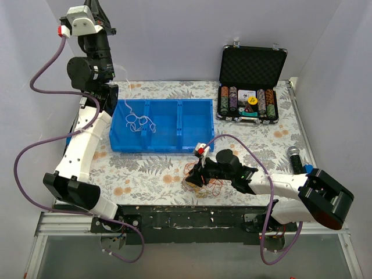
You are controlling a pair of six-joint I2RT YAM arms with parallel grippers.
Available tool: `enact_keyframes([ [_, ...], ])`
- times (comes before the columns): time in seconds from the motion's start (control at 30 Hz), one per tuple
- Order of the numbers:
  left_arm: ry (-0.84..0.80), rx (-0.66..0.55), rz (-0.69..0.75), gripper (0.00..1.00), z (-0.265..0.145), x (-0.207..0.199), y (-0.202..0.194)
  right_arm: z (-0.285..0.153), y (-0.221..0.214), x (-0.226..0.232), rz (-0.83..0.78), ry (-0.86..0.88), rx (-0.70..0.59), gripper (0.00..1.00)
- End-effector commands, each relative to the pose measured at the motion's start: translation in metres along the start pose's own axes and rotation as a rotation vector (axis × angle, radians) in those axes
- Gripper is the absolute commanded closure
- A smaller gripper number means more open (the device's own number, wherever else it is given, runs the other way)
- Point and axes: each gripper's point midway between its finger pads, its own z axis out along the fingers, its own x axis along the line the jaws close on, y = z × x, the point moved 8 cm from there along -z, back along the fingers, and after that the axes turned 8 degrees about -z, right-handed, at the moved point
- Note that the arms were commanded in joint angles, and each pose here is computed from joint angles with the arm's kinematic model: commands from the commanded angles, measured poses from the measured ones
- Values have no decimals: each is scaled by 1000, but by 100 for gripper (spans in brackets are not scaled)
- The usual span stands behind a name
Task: Untangle the cables
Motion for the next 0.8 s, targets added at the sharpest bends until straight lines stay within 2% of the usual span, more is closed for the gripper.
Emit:
enact_keyframes([
  [0.0, -20, -128, -36, 89, 13, -2, 35, 3, 9, 0, -18, 11, -24, 53],
  [0.23, -17, -233, -65, 88, 43, -9, 59, 4, 9, 0, -15, 18, -23, 53],
  [0.3, -20, -200, -75, 89, 45, -11, 61, 4, 9, 0, -14, 17, -22, 53],
  [0.37, -74, -81, -63, 86, 36, -14, 45, 4, 10, 0, -16, 14, -26, 53],
  [0.43, -169, 116, -16, 80, 5, -17, -5, 4, 9, 1, -16, 17, -26, 53],
  [0.47, -214, 185, -9, 75, -12, -16, -17, 3, 9, 0, -13, 14, -26, 53],
  [0.57, -448, 446, 54, 53, -82, -18, -78, 2, 8, 0, -12, 8, -28, 52],
  [0.63, -687, 639, 112, 33, -132, -20, -111, 1, 7, 0, -13, 3, -27, 52],
  [0.7, -895, 739, 144, 18, -176, -19, -133, 1, 6, -1, -14, -2, -26, 52],
  [0.77, -1004, 768, 176, 13, -203, -17, -151, 0, 6, -1, -15, -6, -26, 52],
])
